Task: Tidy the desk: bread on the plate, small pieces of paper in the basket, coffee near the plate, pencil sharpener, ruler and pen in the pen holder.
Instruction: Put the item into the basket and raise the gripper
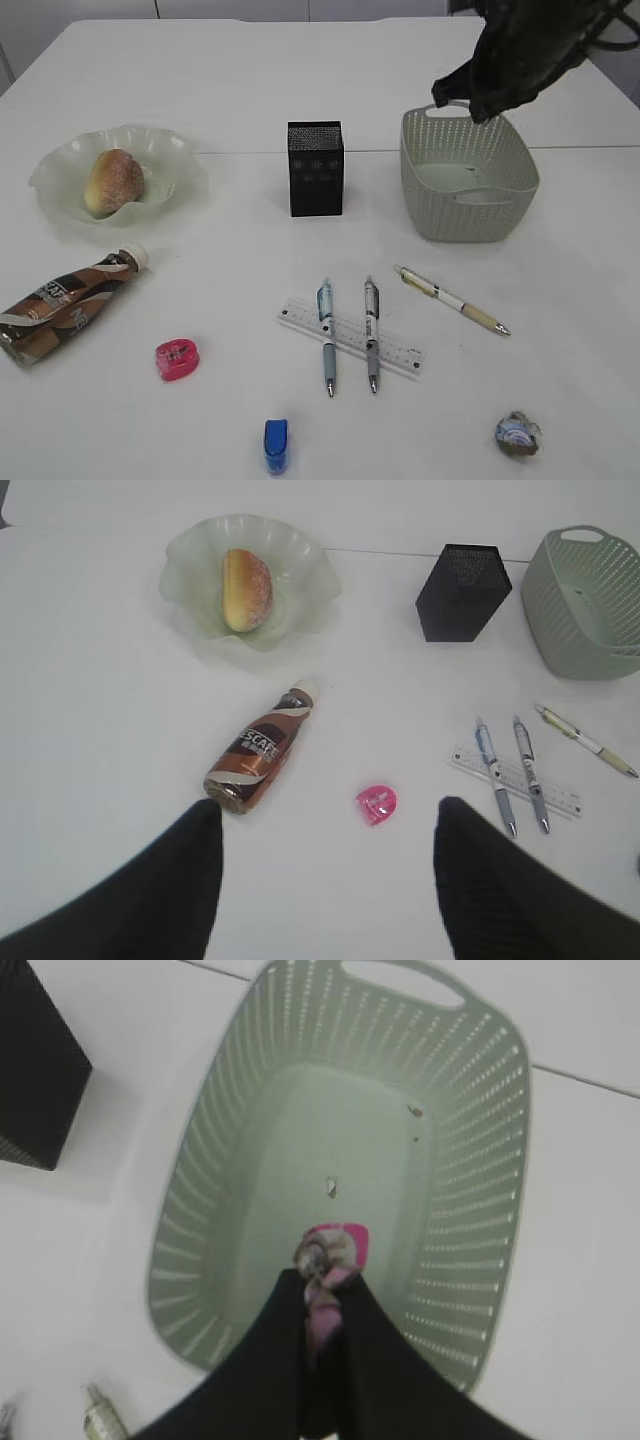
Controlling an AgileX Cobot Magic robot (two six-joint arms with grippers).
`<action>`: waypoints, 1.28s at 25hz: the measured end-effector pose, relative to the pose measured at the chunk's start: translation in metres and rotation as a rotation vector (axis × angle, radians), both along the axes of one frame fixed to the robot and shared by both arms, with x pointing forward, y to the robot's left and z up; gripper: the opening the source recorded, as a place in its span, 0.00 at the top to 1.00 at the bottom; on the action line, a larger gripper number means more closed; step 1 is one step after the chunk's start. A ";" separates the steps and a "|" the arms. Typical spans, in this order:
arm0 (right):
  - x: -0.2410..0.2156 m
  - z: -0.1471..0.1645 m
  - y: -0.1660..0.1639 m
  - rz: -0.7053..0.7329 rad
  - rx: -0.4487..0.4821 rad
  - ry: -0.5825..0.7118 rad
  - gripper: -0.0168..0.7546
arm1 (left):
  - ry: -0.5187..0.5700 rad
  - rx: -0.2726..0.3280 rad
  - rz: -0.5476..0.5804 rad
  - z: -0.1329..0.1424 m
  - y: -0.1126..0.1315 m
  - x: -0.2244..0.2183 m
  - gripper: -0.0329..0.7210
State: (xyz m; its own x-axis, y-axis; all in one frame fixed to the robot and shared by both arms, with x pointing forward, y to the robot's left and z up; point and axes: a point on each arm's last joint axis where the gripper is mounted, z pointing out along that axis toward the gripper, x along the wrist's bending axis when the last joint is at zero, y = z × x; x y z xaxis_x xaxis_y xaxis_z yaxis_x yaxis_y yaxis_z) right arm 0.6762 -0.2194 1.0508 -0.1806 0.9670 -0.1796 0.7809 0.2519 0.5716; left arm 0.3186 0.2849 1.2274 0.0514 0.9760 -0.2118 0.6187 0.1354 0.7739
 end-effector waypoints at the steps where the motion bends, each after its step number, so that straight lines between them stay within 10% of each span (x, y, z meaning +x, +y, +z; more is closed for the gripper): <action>1: 0.004 -0.008 0.000 -0.008 -0.006 0.007 0.95 | 0.000 0.000 0.000 0.000 0.000 0.000 0.31; 6: 0.016 -0.034 0.002 -0.037 0.001 0.012 0.86 | 0.002 -0.014 -0.010 0.000 -0.002 0.000 0.31; 15: 0.023 -0.033 0.003 -0.016 0.005 -0.062 0.29 | 0.001 -0.042 -0.030 0.001 -0.004 -0.002 0.31; 32: -0.001 0.023 0.011 -0.132 0.159 0.276 0.26 | 0.001 -0.044 -0.031 0.001 -0.004 -0.002 0.34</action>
State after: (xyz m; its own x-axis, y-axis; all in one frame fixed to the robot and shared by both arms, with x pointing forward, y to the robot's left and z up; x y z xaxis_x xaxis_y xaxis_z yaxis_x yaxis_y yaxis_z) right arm 0.6752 -0.2080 1.0737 -0.0724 0.9973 0.0134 0.9316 0.0629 0.3581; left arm 0.3164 0.2805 1.2281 0.0817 0.9637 -0.2541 0.6237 0.1494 0.7672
